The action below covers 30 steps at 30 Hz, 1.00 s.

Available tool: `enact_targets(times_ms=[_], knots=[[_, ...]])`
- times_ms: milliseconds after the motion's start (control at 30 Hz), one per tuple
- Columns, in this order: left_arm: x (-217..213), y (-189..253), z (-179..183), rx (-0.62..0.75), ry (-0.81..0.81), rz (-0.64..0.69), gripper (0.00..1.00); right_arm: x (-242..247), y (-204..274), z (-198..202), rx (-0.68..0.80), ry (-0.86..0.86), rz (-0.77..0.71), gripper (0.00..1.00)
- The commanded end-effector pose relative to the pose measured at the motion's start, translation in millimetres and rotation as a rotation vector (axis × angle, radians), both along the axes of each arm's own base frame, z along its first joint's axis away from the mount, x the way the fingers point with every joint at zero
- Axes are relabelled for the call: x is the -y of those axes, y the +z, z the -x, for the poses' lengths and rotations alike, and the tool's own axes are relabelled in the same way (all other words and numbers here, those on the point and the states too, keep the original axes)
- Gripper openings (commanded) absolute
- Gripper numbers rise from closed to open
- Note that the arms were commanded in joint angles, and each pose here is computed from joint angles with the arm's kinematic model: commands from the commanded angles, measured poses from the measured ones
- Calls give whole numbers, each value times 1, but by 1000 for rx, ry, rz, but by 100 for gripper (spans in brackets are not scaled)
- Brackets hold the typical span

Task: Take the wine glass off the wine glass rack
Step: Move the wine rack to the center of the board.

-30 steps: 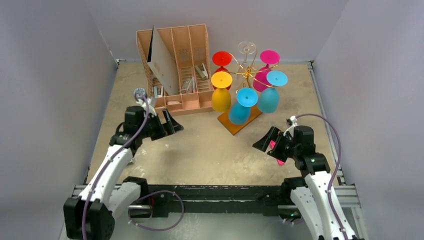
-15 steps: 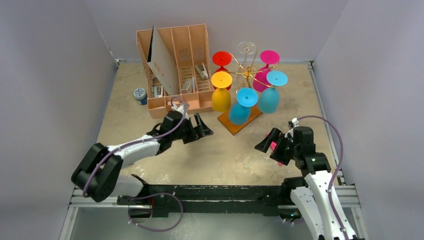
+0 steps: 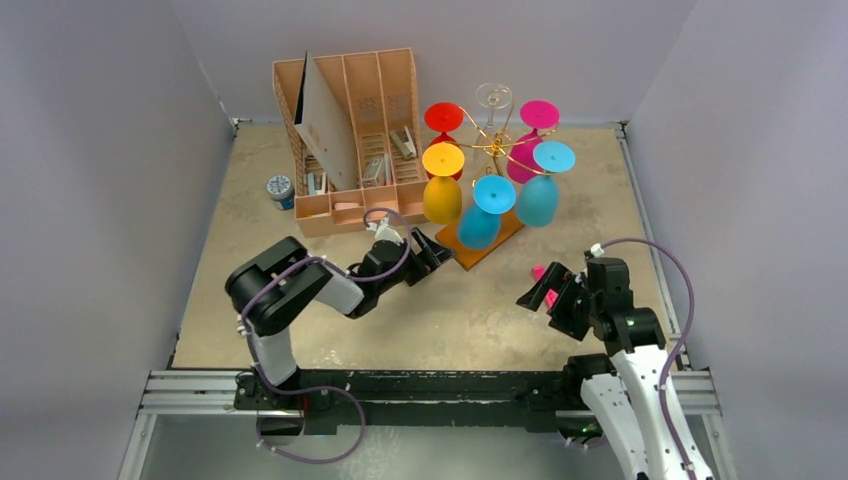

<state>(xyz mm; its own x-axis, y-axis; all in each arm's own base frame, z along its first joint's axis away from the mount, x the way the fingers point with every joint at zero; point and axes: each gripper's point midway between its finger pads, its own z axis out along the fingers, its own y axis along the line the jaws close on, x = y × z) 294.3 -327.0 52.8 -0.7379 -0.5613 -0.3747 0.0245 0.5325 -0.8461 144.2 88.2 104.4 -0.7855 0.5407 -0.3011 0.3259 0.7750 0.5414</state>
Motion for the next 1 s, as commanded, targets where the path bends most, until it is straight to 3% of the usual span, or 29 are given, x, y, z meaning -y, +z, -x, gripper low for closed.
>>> enact_targets(times_ms=[0,367,667,967], knots=[[8,-19,-13,-31,128,86,84,10,14,1,13,-41,46,99],[35,-41,-23,-47,195,101,82,21,20,9,-1,-48,108,99],[78,-39,-42,-41,163,142,81,20,21,7,-4,-68,97,99],[111,-28,-57,-30,134,159,81,38,26,10,-8,-129,178,99]])
